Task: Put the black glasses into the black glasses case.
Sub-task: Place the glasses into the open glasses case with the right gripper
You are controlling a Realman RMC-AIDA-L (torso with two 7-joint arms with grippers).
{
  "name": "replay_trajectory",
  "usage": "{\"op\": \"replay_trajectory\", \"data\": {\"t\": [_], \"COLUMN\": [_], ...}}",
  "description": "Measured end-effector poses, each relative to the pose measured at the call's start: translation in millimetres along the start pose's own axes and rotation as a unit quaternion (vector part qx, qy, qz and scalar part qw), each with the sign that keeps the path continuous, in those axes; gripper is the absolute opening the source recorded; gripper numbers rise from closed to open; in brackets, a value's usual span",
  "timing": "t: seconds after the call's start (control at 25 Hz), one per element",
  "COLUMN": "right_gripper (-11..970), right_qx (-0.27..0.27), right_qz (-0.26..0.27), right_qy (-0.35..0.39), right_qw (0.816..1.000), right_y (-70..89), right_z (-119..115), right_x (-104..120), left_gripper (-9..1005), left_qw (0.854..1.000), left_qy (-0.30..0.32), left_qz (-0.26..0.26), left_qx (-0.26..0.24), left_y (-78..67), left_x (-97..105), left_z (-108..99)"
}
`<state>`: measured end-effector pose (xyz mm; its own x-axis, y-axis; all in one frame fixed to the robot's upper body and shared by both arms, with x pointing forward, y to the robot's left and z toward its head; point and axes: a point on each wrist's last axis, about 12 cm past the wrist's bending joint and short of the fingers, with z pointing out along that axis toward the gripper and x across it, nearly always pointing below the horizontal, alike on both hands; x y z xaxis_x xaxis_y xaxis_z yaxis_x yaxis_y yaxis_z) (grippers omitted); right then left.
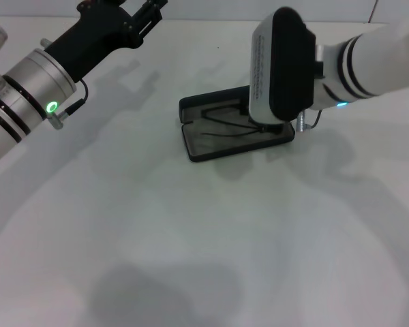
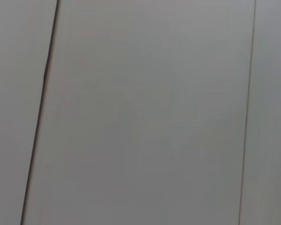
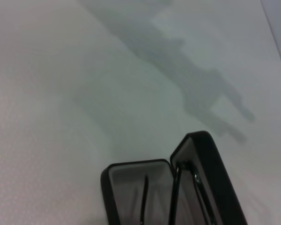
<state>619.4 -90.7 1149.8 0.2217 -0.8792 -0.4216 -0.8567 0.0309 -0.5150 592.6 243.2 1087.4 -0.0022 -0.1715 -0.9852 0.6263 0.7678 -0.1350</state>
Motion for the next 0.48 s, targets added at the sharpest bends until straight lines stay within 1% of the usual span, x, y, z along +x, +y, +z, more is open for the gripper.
{"op": "replay_trajectory", "data": {"t": [0.48], "right_gripper": [142], "right_qx": [0.031], "right_qz": [-0.023], "right_qy": [-0.006], "right_qw": [0.999], "right_y": [12.8], "right_z": [9], "right_x": [5], "left_gripper": [541], "left_qw": [1.000], "left_qy": [0.006], "left_qz": [0.000], "left_qx": [-0.005], "left_y": [1.3], "left_x": [1], "left_z": [1]}}
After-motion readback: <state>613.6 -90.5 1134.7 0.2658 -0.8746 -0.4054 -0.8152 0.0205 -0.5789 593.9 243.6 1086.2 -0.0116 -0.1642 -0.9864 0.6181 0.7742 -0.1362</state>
